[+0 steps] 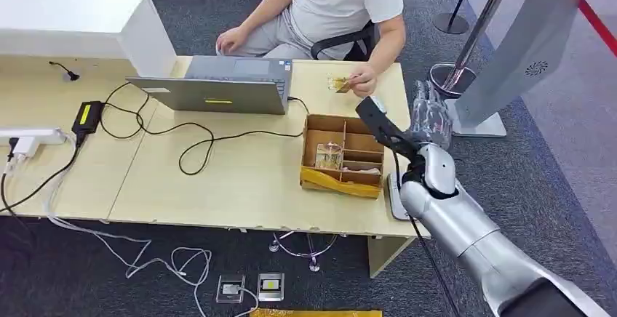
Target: Pass the card to the sensor for recognition and then transmit it.
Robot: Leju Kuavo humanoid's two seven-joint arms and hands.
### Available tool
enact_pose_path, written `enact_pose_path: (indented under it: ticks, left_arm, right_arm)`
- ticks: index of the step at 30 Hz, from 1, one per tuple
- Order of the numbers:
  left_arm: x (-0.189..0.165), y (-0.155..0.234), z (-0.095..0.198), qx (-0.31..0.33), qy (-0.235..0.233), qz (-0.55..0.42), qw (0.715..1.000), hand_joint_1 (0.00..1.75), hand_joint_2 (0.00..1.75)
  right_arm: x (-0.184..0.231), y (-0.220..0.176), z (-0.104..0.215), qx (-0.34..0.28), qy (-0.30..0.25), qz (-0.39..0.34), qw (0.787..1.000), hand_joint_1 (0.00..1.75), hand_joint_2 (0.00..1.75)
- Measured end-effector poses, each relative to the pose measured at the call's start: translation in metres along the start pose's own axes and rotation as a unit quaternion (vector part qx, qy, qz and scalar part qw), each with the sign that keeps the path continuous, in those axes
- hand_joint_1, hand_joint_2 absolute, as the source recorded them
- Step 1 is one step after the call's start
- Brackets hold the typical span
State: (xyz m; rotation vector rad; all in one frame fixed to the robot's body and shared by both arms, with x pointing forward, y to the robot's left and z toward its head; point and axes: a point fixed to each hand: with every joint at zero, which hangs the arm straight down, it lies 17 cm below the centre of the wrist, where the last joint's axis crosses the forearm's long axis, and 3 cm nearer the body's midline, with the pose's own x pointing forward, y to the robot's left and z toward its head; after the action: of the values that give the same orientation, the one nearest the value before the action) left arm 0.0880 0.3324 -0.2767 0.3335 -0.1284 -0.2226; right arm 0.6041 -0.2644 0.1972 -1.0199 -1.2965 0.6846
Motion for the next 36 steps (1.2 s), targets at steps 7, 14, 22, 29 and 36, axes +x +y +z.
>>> enact_pose_path:
  ticks: [7, 14, 22, 29, 36]
  left_arm:
    - [-0.011, -0.007, 0.001, -0.015, 0.024, -0.003, 1.000, 0.00, 0.00]
    - [-0.013, -0.008, 0.002, -0.018, 0.029, -0.005, 0.999, 0.00, 0.00]
    - [-0.010, -0.006, 0.001, -0.007, 0.020, 0.003, 1.000, 0.00, 0.00]
    - [-0.007, -0.009, 0.003, -0.002, 0.022, 0.018, 1.000, 0.00, 0.00]
    - [-0.008, -0.019, 0.006, -0.001, 0.034, 0.068, 0.997, 0.00, 0.00]
  right_arm:
    - [-0.140, -0.003, 0.002, 0.032, 0.169, -0.160, 0.972, 0.00, 1.75]
    - [-0.228, -0.042, 0.014, -0.007, 0.243, -0.200, 0.949, 0.00, 1.75]
    - [-0.342, -0.056, 0.065, -0.016, 0.312, -0.291, 0.904, 0.00, 0.00]
    - [-0.413, -0.022, 0.111, -0.011, 0.323, -0.361, 0.875, 0.00, 0.00]
    - [-0.528, 0.076, 0.266, -0.050, 0.492, -0.373, 0.785, 0.00, 0.00]
